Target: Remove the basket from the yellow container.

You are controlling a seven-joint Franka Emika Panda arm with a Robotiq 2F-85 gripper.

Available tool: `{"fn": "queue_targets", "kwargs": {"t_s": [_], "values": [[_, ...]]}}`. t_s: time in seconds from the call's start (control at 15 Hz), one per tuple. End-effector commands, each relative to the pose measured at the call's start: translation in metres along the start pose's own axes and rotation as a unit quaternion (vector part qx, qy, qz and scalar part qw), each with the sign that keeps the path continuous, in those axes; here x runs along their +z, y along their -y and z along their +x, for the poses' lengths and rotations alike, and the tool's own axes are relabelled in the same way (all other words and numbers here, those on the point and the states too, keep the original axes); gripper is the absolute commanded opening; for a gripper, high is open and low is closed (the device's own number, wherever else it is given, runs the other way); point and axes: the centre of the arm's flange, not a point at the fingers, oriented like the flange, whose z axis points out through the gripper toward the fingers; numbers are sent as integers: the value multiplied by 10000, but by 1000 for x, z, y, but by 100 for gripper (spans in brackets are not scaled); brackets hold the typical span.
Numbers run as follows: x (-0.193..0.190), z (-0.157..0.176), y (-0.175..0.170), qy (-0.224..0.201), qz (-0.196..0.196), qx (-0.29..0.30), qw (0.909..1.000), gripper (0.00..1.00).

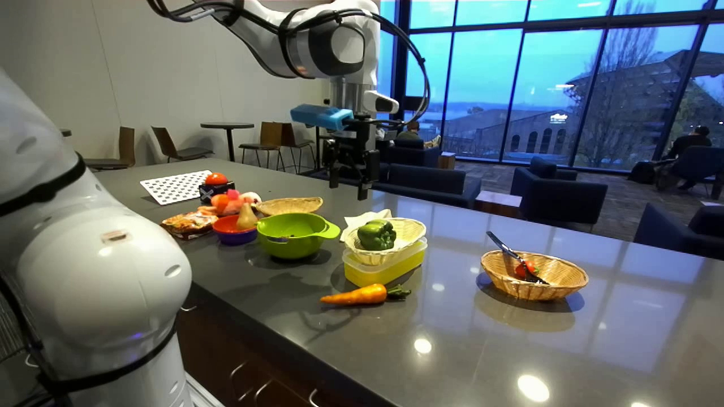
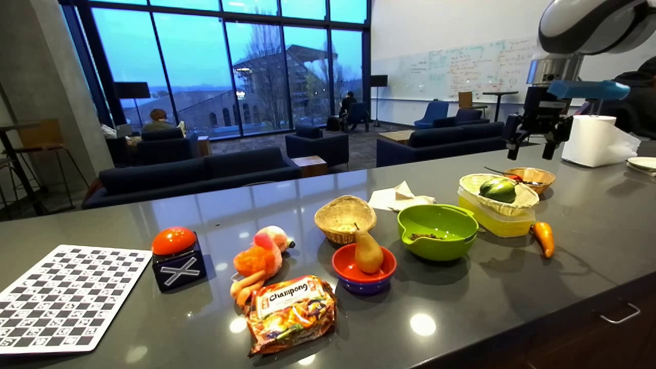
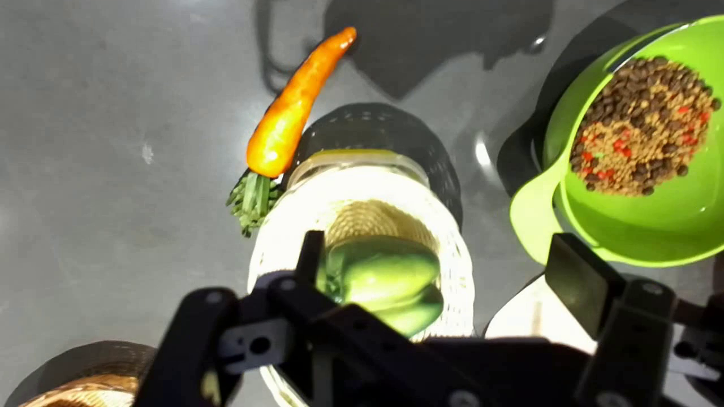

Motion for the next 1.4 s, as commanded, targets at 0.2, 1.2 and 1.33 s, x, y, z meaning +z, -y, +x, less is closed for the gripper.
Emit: {"fn": "queue_targets", "kwargs": {"t_s": [0.2,1.2,1.33], "values": [[1,39,-54,-467,201,601,9969,100],[49,138,-74,204,-63,843,9962,100],[56,142,-77,293,-61,786,9965,100]]}}
